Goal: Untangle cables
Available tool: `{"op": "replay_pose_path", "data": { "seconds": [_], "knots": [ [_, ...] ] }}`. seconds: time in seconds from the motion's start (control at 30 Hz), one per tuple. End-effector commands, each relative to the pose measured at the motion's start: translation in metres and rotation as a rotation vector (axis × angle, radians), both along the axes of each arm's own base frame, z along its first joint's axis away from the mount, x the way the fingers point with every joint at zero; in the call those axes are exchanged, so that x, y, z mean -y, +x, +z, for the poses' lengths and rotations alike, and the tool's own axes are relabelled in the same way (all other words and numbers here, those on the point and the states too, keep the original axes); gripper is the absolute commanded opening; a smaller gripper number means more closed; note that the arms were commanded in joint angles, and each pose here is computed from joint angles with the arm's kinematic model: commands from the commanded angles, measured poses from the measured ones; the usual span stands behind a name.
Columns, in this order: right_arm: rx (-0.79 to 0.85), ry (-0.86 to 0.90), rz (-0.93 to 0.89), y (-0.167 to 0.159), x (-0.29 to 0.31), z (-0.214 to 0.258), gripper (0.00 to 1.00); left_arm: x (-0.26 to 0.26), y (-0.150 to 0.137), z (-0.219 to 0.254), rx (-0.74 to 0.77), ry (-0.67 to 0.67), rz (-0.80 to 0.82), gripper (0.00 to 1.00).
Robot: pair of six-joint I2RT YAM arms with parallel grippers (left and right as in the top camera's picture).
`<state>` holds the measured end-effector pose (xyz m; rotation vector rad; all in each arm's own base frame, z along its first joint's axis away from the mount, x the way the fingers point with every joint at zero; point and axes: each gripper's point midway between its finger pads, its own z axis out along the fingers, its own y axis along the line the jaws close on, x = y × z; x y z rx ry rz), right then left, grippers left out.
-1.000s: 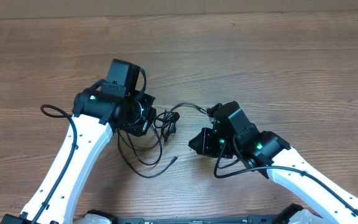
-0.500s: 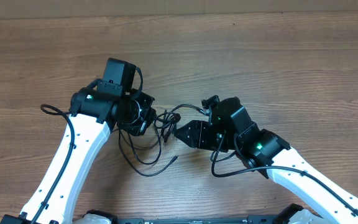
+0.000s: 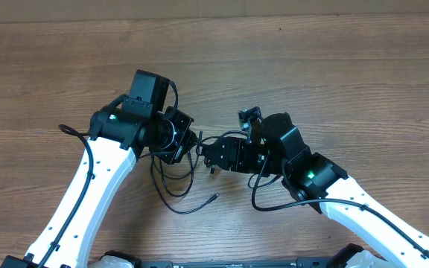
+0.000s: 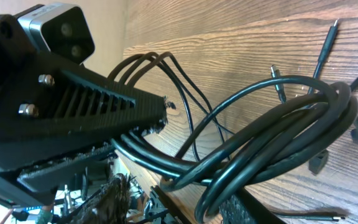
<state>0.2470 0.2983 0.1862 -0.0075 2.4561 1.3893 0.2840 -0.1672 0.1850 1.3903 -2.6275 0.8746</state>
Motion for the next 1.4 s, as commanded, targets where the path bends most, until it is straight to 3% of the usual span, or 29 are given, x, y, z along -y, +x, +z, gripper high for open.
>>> {"op": "replay_pose_path", "data": {
  "seconds": [0.0, 0.17, 0.4, 0.8, 0.97, 1.1, 1.37],
  "knots": [
    [0.023, -0.005, -0.033, 0.007, 0.000, 0.004, 0.41, 0.011, -0.001, 0.010, 0.023, -0.032, -0.040, 0.04],
    [0.026, -0.041, -0.078, 0.013, 0.006, -0.002, 0.34, 0.014, -0.003, 0.010, 0.024, -0.034, -0.051, 0.04],
    [0.051, -0.088, -0.188, 0.030, 0.018, -0.007, 0.33, 0.022, -0.008, 0.014, 0.011, -0.077, -0.081, 0.04],
    [0.055, -0.129, -0.237, 0.035, 0.026, -0.013, 0.04, 0.029, -0.013, 0.014, 0.012, -0.077, -0.107, 0.04],
    [0.047, -0.149, -0.248, 0.035, 0.030, -0.017, 0.04, 0.030, -0.014, 0.014, 0.012, -0.079, -0.111, 0.04],
    [0.058, -0.143, -0.255, 0.037, 0.029, -0.014, 0.18, 0.034, -0.017, 0.017, 0.003, -0.108, -0.129, 0.04],
    [0.055, -0.170, -0.278, 0.043, 0.031, -0.023, 0.19, 0.044, -0.024, 0.024, -0.010, -0.176, -0.179, 0.04]
  ]
}}
